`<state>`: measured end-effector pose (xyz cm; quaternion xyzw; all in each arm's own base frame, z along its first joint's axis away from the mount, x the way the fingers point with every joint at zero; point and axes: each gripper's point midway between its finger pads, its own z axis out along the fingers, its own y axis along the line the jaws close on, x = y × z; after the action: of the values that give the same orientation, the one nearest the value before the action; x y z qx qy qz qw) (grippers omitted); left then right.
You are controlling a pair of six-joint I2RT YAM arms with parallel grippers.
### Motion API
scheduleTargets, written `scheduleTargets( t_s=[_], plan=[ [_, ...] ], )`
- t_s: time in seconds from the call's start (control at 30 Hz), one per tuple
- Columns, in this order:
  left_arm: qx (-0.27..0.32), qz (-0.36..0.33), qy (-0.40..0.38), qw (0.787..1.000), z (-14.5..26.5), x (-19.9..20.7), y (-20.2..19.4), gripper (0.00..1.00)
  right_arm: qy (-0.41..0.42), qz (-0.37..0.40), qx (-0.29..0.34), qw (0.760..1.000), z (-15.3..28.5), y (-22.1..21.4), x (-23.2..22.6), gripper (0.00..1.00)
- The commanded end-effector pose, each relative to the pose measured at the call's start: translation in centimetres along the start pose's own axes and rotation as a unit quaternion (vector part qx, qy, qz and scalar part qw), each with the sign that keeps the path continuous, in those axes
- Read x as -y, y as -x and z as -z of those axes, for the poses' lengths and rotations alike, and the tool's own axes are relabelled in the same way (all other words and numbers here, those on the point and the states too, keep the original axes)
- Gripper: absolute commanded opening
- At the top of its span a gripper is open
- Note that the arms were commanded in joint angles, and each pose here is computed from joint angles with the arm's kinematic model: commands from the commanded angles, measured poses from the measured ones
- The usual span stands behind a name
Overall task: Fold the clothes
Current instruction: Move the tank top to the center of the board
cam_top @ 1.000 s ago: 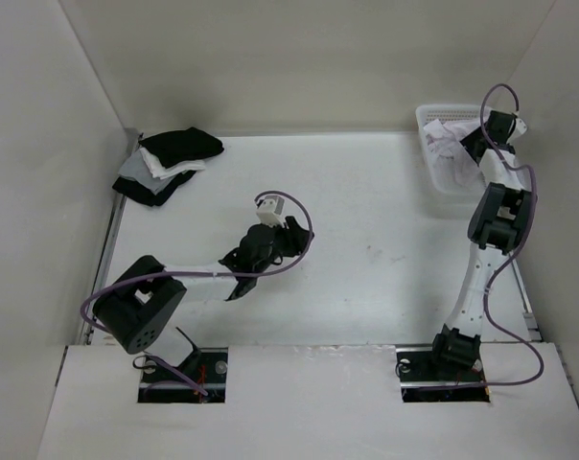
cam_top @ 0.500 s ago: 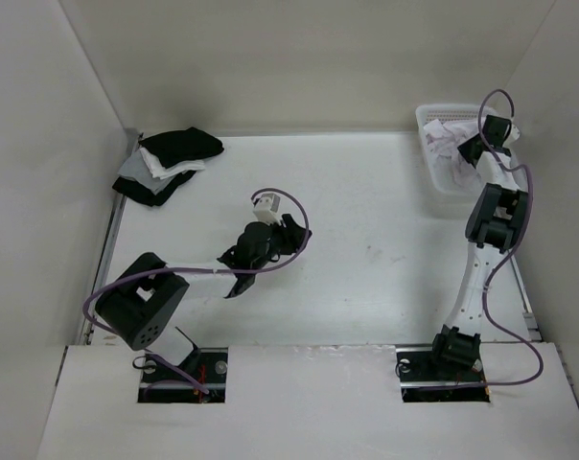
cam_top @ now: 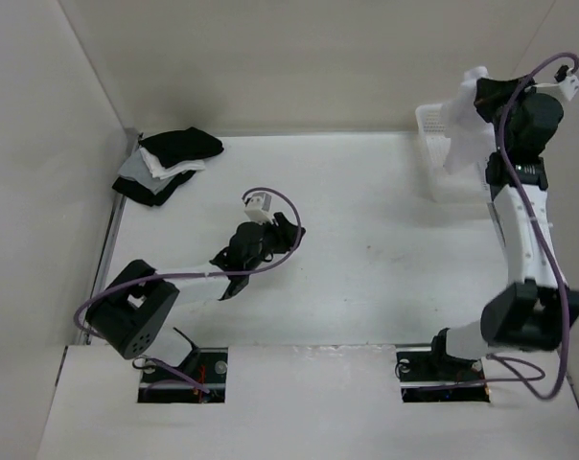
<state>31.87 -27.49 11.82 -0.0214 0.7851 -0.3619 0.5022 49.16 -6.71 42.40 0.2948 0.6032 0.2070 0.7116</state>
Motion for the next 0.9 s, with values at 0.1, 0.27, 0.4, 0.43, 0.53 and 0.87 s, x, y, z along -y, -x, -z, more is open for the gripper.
scheduleTargets(
  t_s=[0.1,0.27,0.4,0.43,0.53,0.87],
  plan=[
    [0.11,0.03,-0.008,0.993,4.0,1.4,8.0,0.42,0.253,-0.005,0.005,0.967,14.9,2.2,-18.5,0.01],
    [0.147,0.041,0.013,0.988,6.6,0.3,10.6,0.42,0.357,-0.019,-0.03,0.934,22.6,0.9,-24.0,0.03],
    [0.175,0.073,0.044,0.981,8.6,-2.5,12.0,0.42,0.351,-0.043,-0.15,0.923,22.8,-9.8,-22.3,0.04],
    [0.177,0.078,0.052,0.98,8.9,-3.1,12.1,0.42,0.344,-0.049,-0.174,0.921,22.6,-12.2,-21.6,0.04],
    [0.177,0.084,0.093,0.976,9.7,-6.0,11.6,0.42,0.273,-0.078,-0.304,0.91,20.3,-26.7,-15.7,0.08],
    [0.125,0.057,0.249,0.959,11.3,-13.1,8.1,0.41,0.138,-0.014,-0.376,0.916,19.5,-37.3,-6.3,0.47]
  ],
)
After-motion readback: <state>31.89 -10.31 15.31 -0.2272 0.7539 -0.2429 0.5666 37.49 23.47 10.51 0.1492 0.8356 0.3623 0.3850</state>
